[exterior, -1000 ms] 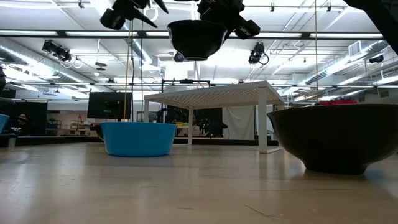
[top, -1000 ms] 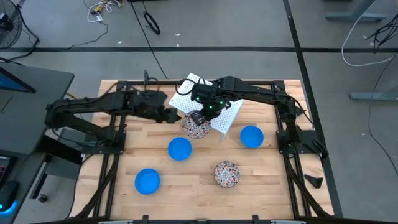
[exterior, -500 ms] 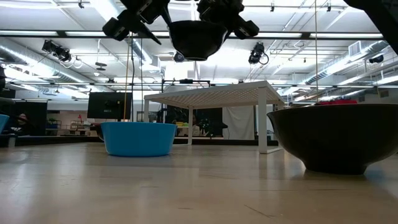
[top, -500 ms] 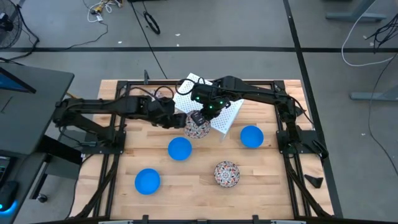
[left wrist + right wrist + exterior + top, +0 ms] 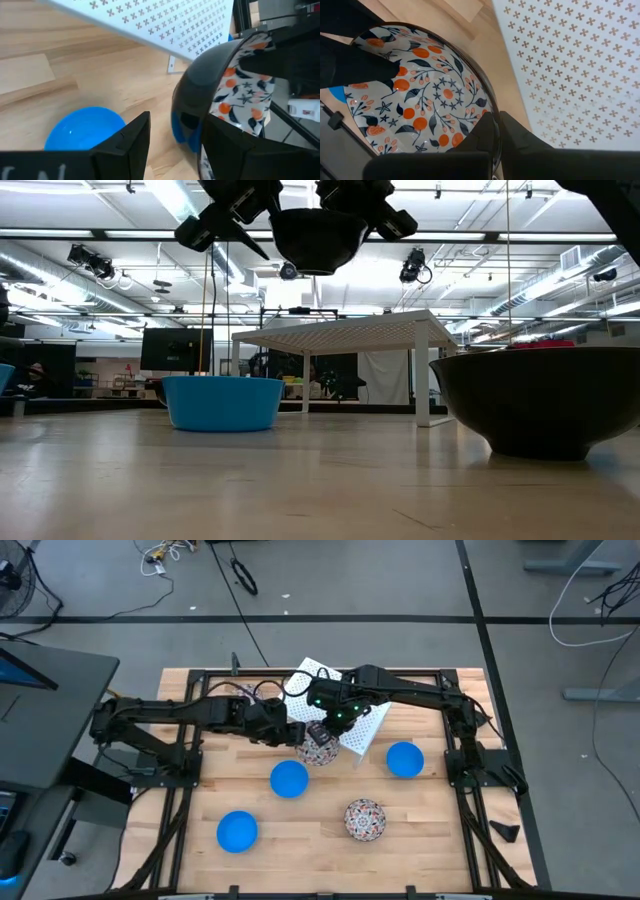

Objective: Pick & Place Mini bowls
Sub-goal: Put the bottom right white patterned bowl on the shelf

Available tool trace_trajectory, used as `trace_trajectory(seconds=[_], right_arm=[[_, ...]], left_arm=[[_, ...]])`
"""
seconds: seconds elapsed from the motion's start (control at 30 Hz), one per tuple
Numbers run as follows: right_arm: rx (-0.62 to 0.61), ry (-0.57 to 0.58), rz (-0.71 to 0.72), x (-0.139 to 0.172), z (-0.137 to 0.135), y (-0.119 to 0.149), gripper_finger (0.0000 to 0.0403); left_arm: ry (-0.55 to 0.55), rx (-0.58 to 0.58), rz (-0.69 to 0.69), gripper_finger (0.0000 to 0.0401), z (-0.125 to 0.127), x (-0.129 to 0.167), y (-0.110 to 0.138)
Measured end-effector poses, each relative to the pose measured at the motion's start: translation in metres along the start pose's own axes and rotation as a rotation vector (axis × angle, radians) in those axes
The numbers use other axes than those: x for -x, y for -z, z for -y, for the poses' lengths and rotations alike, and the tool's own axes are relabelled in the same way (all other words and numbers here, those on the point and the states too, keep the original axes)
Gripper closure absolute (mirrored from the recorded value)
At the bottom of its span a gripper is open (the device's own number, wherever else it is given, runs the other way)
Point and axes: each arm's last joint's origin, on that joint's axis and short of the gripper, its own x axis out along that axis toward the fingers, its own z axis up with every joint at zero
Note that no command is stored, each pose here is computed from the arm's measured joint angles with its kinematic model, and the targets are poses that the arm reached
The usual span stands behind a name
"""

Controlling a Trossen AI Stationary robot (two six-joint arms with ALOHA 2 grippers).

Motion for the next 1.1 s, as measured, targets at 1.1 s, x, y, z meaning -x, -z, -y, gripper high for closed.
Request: trace_trajectory(seconds=[1.1], right_arm=[[0.06,-0.03,0.011,0.0017,-0.0037,0.0008,0.0325]], left_arm=[[0.036,-0.046,-0.009,0.0383,0.0027,-0.001,-0.0001]])
